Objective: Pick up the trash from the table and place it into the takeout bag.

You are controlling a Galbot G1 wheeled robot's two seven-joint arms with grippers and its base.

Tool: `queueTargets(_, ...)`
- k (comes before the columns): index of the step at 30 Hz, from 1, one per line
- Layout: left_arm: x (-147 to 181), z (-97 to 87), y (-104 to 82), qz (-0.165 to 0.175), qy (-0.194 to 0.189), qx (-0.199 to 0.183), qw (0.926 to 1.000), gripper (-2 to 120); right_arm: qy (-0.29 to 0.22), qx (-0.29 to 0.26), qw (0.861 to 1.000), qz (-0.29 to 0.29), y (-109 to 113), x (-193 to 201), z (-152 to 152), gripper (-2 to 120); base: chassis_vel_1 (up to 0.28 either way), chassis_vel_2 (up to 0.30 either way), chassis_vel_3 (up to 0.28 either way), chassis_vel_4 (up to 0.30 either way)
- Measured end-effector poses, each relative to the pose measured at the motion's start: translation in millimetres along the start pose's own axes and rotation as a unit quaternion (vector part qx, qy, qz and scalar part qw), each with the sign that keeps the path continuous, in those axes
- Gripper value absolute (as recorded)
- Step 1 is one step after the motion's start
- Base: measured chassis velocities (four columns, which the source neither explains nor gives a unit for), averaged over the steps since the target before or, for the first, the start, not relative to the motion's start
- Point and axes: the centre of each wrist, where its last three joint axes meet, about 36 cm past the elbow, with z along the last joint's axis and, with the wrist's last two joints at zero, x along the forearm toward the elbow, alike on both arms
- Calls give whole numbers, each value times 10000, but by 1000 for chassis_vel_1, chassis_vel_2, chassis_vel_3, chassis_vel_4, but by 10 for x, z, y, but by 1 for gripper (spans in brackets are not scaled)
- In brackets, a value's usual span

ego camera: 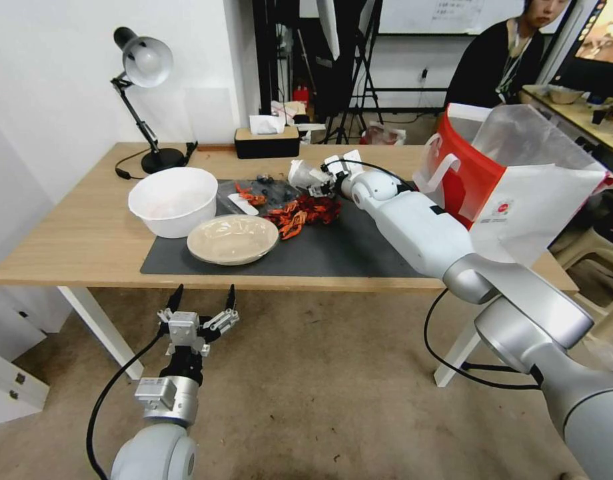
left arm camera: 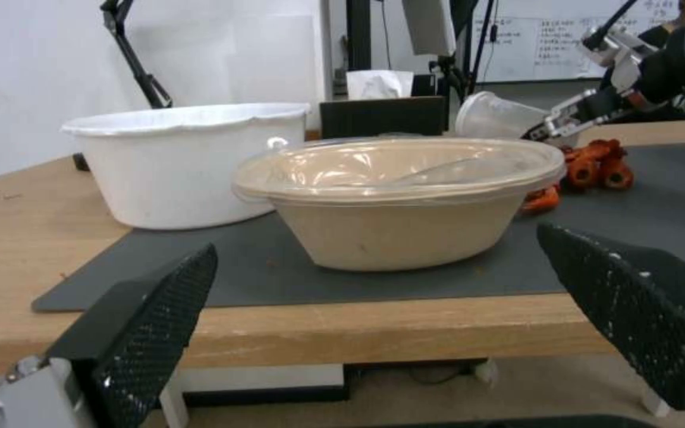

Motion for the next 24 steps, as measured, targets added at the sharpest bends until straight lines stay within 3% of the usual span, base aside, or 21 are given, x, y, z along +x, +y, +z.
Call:
queueTargets(3,1,8,0,-1,7,-1,10000,100,15,-25,10000,39,-6,4,49,53,0,0,0,0)
queueTargets(6,1,14,0,-2,11,0,10000,100,5,-30,10000,57,-12,16,54,49,0,0,0,0)
queueTargets(15,0,27,-8,0,6,0,10000,100,-202,-186,9995,159,-52,119,-37,47,0,0,0,0)
queueTargets(19,-10,24,1,-2,-7,-16,10000,100,-650,-318,9973,101,-87,295,-200,47,0,0,0,0)
queueTargets(22,-27,30,6,-4,-12,-40,10000,100,-1394,-387,9895,10,-120,611,-487,47,0,0,0,0)
queueTargets(24,-30,34,4,-3,-9,-43,10000,100,-1596,-385,9864,-11,-124,737,-582,47,0,0,0,0)
